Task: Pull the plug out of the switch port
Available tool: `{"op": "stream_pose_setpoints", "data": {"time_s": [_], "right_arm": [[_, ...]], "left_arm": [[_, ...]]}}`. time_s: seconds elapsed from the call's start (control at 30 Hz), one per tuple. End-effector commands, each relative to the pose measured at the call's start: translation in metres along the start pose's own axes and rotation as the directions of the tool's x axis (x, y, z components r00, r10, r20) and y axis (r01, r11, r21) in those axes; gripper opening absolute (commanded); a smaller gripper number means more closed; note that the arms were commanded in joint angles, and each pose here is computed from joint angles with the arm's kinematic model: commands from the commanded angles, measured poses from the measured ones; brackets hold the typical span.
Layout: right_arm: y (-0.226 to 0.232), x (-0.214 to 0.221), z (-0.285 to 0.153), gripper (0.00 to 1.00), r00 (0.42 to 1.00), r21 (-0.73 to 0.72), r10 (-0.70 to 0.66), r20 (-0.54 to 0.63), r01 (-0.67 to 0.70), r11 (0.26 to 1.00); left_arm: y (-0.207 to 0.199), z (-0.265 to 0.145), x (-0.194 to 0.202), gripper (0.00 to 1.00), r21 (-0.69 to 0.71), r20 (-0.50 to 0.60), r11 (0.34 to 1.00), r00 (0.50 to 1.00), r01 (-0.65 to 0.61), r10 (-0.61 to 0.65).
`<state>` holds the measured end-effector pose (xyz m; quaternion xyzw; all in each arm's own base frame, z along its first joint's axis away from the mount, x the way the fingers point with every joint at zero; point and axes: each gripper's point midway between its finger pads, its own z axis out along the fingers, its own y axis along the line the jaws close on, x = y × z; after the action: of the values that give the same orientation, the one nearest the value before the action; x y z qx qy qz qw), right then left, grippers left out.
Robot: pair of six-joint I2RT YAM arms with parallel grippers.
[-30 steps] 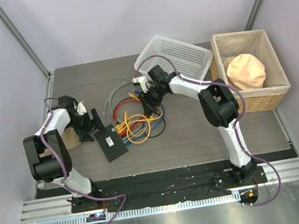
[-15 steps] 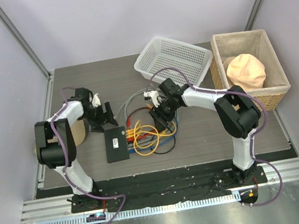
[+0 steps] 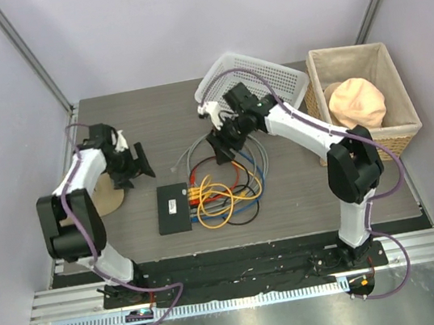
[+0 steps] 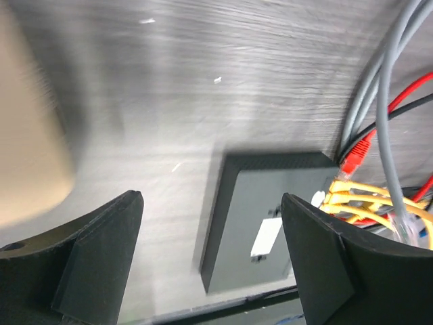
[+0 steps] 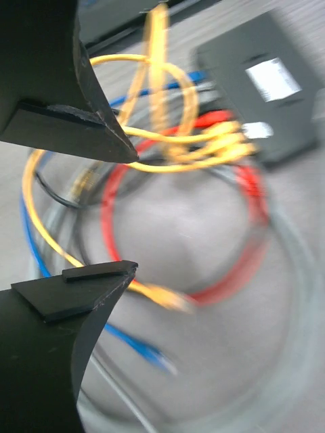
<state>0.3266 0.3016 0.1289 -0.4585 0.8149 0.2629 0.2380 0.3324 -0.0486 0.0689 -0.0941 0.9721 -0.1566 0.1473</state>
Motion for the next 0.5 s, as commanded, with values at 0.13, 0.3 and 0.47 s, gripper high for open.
{"op": "stream_pose_setpoints", "data": {"time_s": [0.13, 0.3, 0.47], "right_arm": [[-0.009, -0.064, 0.024, 0.47, 0.997, -0.089, -0.001, 0.079, 0.008, 0.996], [-0.008, -0.058, 0.046, 0.17, 0.998, -0.159, -0.037, 0.051, 0.045, 0.986], [0.001, -0.025, 0.061, 0.04, 0.994, -0.264, -0.109, -0.002, 0.104, 0.959]], "left_arm": [[-0.036, -0.069, 0.006, 0.79, 0.145, 0.095, 0.987, 0.992, 0.065, -0.079], [-0.041, -0.066, 0.006, 0.38, 0.186, 0.136, 0.982, 0.991, -0.042, 0.017], [-0.042, -0.043, 0.026, 0.07, 0.238, 0.057, 0.971, 0.998, 0.002, -0.016]]}}
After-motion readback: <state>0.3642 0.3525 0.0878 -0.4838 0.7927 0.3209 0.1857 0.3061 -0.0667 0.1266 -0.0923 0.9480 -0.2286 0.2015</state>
